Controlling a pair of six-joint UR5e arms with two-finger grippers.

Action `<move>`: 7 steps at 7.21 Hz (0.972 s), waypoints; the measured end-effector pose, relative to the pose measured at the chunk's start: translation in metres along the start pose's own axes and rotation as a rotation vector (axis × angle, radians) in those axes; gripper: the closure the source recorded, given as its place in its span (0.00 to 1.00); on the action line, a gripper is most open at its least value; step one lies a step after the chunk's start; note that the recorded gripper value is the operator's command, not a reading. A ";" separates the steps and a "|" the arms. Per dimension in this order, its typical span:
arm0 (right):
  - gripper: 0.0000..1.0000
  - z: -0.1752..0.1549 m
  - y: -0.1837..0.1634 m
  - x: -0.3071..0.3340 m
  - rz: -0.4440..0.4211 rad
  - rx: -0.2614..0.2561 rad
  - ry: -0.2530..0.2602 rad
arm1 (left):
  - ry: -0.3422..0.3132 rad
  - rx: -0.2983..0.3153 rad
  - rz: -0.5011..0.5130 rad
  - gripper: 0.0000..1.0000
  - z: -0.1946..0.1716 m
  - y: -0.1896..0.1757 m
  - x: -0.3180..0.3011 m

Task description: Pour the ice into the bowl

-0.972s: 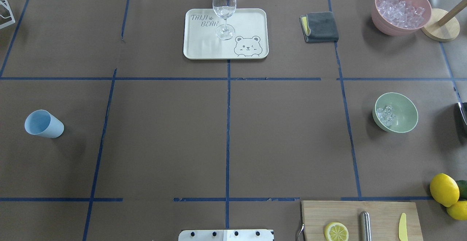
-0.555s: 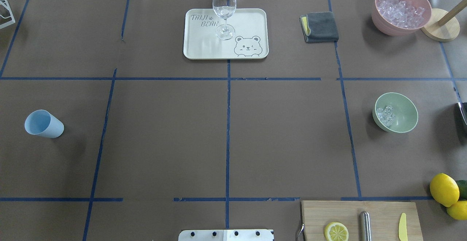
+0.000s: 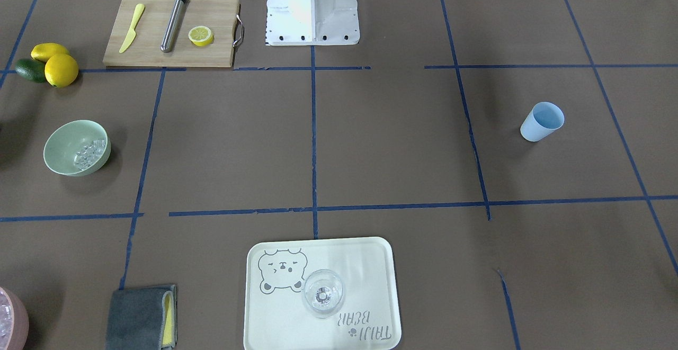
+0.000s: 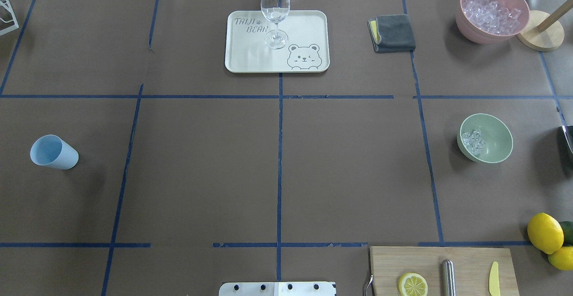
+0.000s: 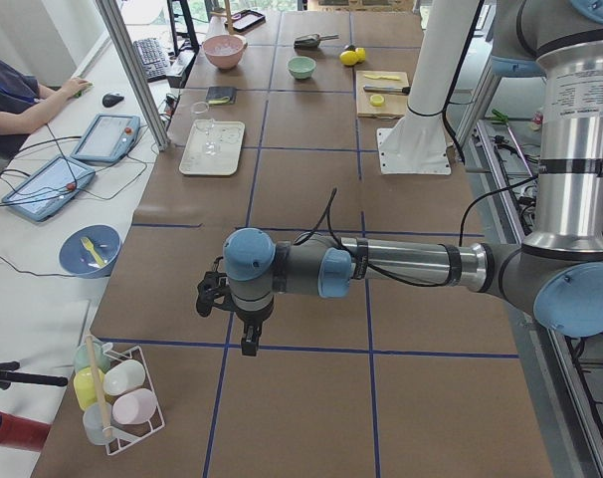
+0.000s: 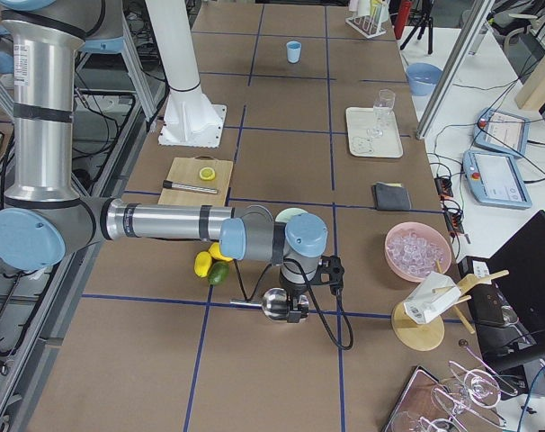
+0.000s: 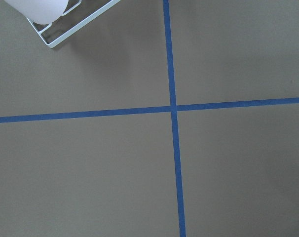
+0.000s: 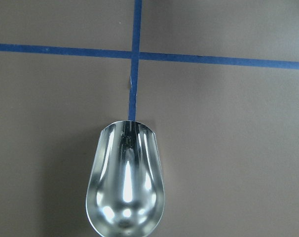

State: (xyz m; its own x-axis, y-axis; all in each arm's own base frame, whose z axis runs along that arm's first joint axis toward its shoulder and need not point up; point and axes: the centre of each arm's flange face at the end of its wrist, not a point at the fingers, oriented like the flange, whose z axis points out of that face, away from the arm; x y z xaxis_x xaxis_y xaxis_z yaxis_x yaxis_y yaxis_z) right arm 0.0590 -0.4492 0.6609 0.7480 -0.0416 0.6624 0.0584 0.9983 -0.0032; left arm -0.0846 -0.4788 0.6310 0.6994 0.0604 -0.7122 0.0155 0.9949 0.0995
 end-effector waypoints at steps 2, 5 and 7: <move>0.00 0.001 0.001 0.001 0.002 -0.002 -0.002 | 0.001 -0.013 -0.011 0.00 0.006 0.002 -0.006; 0.00 0.003 0.002 0.002 0.005 -0.006 -0.006 | 0.003 -0.023 -0.004 0.00 0.012 0.001 -0.003; 0.00 0.003 0.002 0.001 0.006 -0.007 -0.007 | 0.004 -0.029 0.001 0.00 0.015 0.001 0.000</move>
State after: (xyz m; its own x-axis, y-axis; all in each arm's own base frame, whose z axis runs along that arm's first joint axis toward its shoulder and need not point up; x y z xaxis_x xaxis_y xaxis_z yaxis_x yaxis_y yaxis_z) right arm 0.0581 -0.4467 0.6641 0.7437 -0.0355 0.6676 0.0590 0.9982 -0.0126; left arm -0.0742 -0.4794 0.6413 0.6965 0.0618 -0.7149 -0.0058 0.9967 0.0805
